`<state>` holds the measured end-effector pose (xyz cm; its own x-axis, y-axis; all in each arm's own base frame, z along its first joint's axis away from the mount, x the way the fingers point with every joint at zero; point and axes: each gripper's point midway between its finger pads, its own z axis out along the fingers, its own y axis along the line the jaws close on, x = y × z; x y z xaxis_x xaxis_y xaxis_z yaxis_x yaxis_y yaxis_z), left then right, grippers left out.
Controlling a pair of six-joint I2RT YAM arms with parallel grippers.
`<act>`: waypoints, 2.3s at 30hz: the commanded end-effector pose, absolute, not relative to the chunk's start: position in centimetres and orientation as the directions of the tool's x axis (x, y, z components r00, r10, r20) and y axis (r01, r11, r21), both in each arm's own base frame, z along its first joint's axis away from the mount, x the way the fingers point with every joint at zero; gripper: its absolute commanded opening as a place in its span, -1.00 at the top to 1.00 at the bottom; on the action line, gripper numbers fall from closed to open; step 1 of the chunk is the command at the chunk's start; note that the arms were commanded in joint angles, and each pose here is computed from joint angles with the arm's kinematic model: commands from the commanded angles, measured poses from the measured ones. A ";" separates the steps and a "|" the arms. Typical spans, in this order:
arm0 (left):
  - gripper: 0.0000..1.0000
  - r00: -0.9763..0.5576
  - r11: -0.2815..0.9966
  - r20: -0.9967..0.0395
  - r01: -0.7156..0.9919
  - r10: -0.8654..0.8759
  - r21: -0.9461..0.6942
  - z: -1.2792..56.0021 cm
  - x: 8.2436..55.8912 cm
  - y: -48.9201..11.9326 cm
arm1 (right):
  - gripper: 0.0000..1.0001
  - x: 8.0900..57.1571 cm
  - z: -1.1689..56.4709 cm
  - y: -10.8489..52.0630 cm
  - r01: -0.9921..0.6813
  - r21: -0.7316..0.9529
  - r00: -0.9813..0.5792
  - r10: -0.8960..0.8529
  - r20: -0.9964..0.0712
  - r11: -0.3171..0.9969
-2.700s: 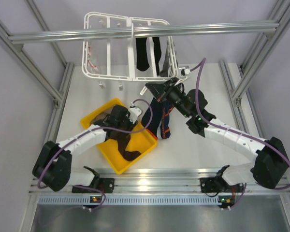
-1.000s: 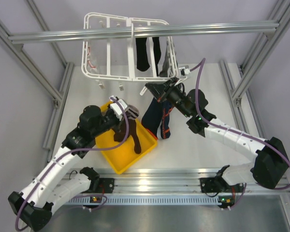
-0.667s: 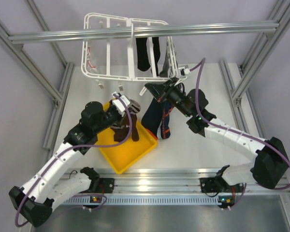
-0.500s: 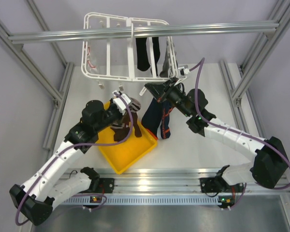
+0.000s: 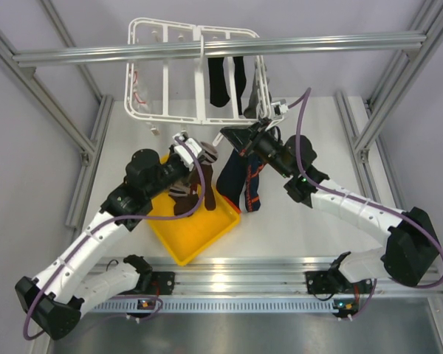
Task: Clip the socks to the hanger
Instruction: Clamp the sock onto the hanger.
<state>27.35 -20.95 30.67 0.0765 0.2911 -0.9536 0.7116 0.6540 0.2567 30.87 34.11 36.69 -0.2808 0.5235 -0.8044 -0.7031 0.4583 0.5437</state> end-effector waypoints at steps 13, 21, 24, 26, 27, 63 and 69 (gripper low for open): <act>1.00 0.231 0.668 -0.950 0.675 0.211 0.313 35.9 28.0 -21.9 | 1.00 30.5 35.9 35.3 -0.722 0.534 -0.321 0.471 -0.822 0.439; 1.00 0.251 0.673 -0.946 0.666 0.204 0.322 36.5 28.0 -22.0 | 1.00 30.3 35.9 35.4 -0.725 0.534 -0.326 0.466 -0.822 0.435; 1.00 0.251 0.670 -0.947 0.669 0.202 0.321 36.5 27.9 -22.0 | 1.00 30.3 35.8 35.4 -0.724 0.534 -0.327 0.464 -0.823 0.437; 1.00 0.276 0.675 -0.943 0.661 0.186 0.327 37.2 27.9 -22.1 | 1.00 30.3 35.8 35.5 -0.726 0.531 -0.327 0.461 -0.825 0.437; 1.00 0.276 0.677 -0.943 0.660 0.186 0.327 37.2 28.0 -22.1 | 1.00 30.2 35.9 35.5 -0.727 0.531 -0.327 0.460 -0.826 0.436; 1.00 0.328 0.685 -0.932 0.646 0.151 0.338 38.3 27.6 -22.4 | 0.95 29.9 36.2 36.1 -0.716 0.574 -0.386 0.460 -0.800 0.398; 1.00 0.328 0.681 -0.931 0.646 0.158 0.343 37.9 27.7 -22.4 | 0.40 30.0 36.2 36.0 -0.709 0.576 -0.387 0.459 -0.800 0.406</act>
<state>27.68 -22.24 35.58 0.2537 0.2008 -0.9462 0.6701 0.6690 0.3217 30.75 35.09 36.07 -0.3464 0.4989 -0.7944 -0.6938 0.4337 0.5749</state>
